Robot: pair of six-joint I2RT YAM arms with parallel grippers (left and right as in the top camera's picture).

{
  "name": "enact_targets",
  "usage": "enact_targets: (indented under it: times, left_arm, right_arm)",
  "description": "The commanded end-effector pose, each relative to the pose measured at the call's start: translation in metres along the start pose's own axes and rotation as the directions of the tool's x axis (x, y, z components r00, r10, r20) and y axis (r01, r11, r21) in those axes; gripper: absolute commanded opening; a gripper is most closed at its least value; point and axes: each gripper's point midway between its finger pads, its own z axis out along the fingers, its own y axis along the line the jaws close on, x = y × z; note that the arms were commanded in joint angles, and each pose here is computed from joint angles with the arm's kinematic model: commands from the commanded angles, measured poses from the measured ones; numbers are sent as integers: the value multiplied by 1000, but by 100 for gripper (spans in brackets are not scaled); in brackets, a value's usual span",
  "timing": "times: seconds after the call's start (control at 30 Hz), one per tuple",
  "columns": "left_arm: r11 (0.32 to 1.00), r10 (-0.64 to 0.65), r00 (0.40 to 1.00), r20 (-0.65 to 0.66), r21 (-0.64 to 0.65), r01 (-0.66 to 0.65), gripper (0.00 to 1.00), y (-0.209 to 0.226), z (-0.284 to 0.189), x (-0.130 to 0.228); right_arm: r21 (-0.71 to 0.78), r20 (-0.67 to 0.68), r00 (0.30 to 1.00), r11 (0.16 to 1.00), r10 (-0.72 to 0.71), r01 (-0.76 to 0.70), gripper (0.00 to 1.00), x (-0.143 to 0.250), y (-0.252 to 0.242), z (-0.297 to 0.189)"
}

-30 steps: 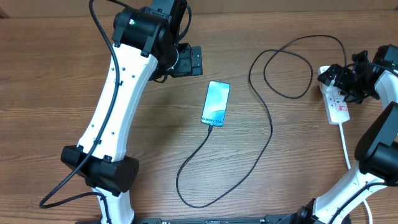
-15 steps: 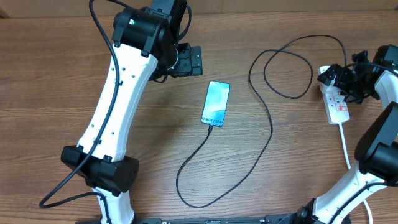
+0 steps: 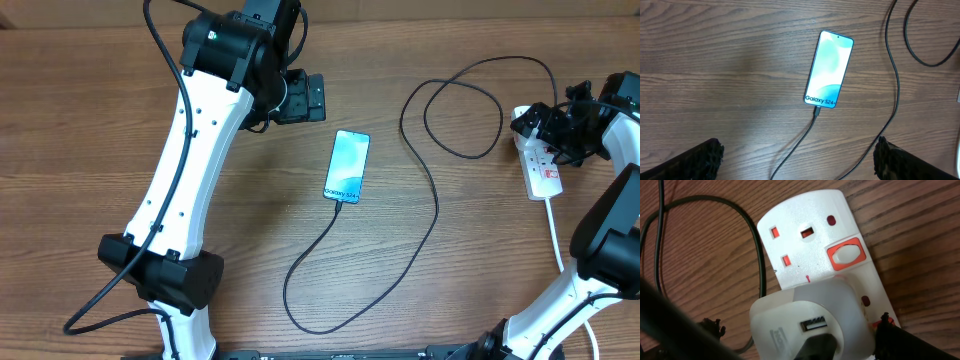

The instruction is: Plug charger to phone and switch on socket

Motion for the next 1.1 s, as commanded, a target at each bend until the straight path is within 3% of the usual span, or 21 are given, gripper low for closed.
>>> enact_targets:
  times: [0.0, 0.73, 1.07]
  left_arm:
    - [1000, 16, 1000, 7, -8, -16, 100, 2, 1, -3]
    - [1000, 16, 1000, 7, -8, -16, 100, 2, 1, -3]
    - [1000, 16, 1000, 8, -8, -16, 100, 2, 1, -3]
  right_arm:
    - [-105, -91, 996, 994, 15, -25, 100, 26, 32, 16]
    - [-100, -97, 994, 993, 49, -58, 100, 25, 31, 14]
    - [9, 14, 998, 998, 68, -69, 100, -2, 29, -52]
